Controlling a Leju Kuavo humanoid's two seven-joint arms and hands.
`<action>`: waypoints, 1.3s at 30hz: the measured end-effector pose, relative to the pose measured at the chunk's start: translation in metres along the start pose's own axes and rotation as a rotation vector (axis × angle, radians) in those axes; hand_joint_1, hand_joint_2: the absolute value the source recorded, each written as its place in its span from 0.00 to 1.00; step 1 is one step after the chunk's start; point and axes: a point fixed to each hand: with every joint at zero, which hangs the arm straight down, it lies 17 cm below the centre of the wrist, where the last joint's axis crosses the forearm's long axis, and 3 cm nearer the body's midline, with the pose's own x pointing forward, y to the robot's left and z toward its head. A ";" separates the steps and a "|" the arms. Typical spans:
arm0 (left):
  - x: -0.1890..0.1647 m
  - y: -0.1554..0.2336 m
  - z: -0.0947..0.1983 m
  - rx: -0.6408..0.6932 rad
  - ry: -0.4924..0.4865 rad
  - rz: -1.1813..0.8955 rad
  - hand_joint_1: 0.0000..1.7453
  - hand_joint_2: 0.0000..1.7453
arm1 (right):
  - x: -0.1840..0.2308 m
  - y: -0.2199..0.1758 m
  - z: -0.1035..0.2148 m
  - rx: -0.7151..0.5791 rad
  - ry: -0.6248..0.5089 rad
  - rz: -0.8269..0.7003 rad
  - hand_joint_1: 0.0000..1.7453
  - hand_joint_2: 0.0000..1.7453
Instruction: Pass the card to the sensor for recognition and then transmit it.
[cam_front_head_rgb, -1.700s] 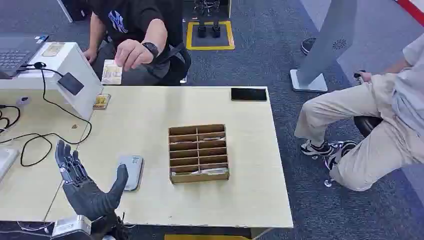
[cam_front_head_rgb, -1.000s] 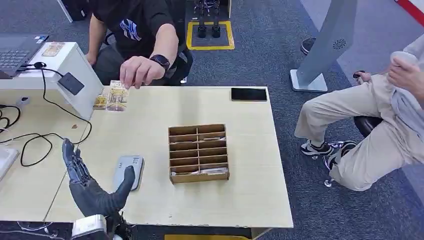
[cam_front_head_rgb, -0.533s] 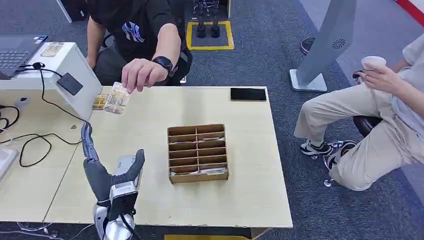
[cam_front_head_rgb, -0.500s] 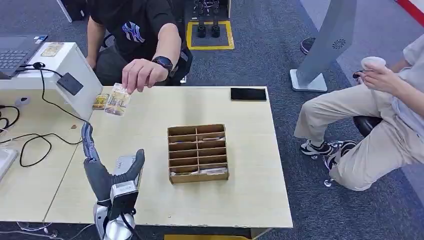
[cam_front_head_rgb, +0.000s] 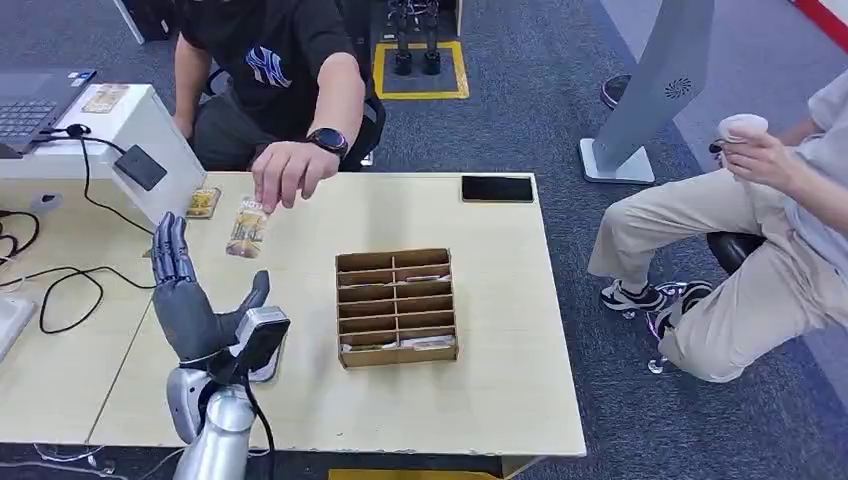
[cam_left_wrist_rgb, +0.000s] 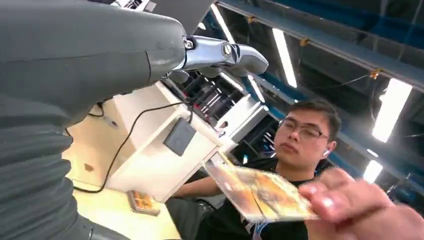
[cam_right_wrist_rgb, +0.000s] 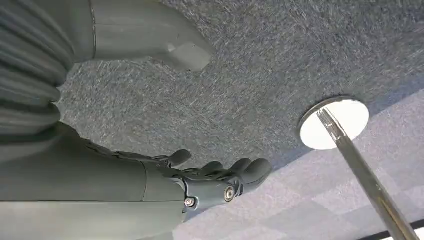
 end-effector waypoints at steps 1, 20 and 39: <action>-0.002 -0.001 0.000 -0.001 0.006 -0.001 0.00 1.00 | 0.000 0.001 0.000 0.001 0.000 -0.001 0.00 1.00; 0.010 0.023 -0.020 0.030 -0.106 -0.164 1.00 1.00 | 0.013 -0.011 -0.009 -0.034 -0.041 0.005 0.00 1.00; 0.015 0.045 -0.030 0.087 -0.143 -0.191 1.00 1.00 | 0.014 -0.010 -0.009 -0.032 -0.047 0.010 0.00 1.00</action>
